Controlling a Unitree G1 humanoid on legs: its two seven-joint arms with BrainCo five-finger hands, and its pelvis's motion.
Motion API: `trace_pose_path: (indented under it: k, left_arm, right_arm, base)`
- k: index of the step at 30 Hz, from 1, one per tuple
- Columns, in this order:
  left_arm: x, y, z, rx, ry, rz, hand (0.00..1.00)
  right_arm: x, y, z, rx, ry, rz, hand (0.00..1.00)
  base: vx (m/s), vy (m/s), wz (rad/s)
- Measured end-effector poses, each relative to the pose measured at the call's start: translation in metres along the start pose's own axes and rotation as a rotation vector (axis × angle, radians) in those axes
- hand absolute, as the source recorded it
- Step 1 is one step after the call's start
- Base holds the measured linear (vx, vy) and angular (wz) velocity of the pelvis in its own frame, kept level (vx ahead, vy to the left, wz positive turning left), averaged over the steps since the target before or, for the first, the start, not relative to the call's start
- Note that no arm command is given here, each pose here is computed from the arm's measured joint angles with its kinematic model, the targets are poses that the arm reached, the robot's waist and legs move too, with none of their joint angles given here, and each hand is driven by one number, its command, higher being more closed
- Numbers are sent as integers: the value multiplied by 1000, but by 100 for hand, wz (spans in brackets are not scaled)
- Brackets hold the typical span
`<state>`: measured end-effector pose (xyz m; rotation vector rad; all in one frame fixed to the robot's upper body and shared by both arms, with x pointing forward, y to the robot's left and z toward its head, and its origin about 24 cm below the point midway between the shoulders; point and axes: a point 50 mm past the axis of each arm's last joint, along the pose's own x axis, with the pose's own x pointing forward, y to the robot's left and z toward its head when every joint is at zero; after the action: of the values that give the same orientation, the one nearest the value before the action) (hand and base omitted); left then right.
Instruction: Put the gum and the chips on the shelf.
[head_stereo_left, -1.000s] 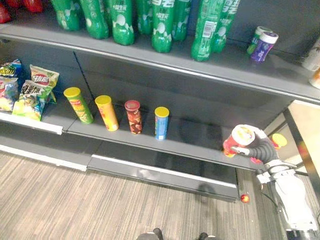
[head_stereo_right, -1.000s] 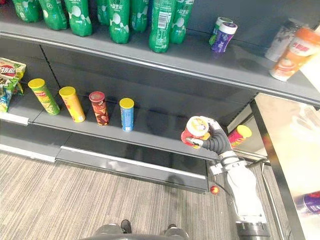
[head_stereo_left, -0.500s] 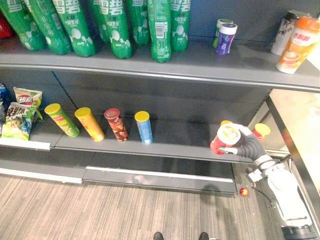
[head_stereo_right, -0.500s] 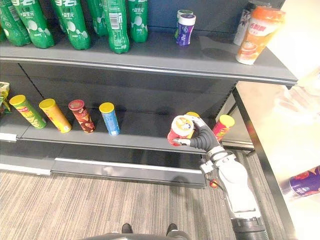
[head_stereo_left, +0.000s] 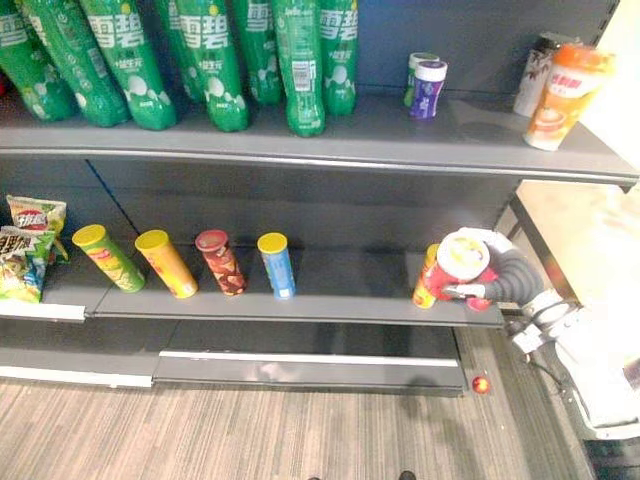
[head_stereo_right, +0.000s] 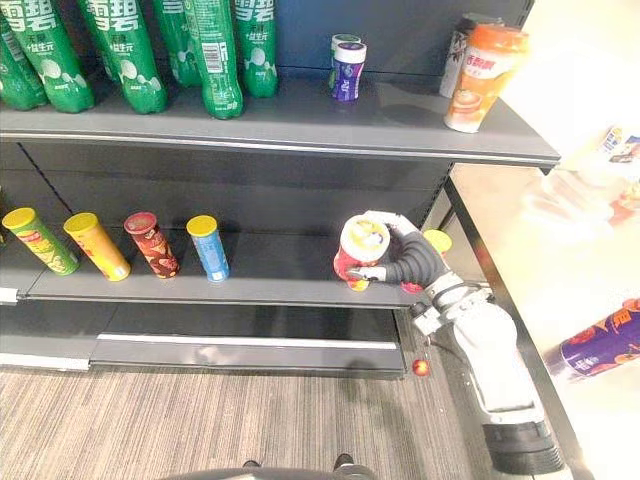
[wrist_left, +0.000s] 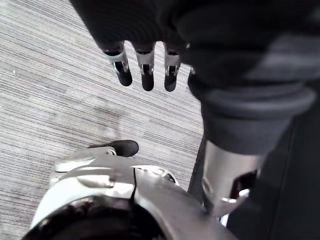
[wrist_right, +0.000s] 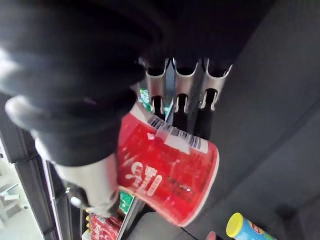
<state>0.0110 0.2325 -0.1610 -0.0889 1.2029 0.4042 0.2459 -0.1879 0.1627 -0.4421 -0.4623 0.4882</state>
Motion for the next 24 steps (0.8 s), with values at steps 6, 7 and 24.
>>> trace_pose_path:
  k: [6, 7, 24]
  left_arm:
    - [0, 0, 0, 2, 0, 0, 0]
    - [0, 0, 0, 2, -1, 0, 0]
    - [2, -5, 7, 27, -15, -18, 0]
  right_arm:
    - [24, -21, 21, -16, -65, 23, 100]
    - [27, -23, 23, -11, -74, 25, 100]
    - [112, -44, 20, 29, 66, 62, 100]
  base:
    - [-3, 1, 2]
    - [0, 0, 0]
    - [-4, -6, 12]
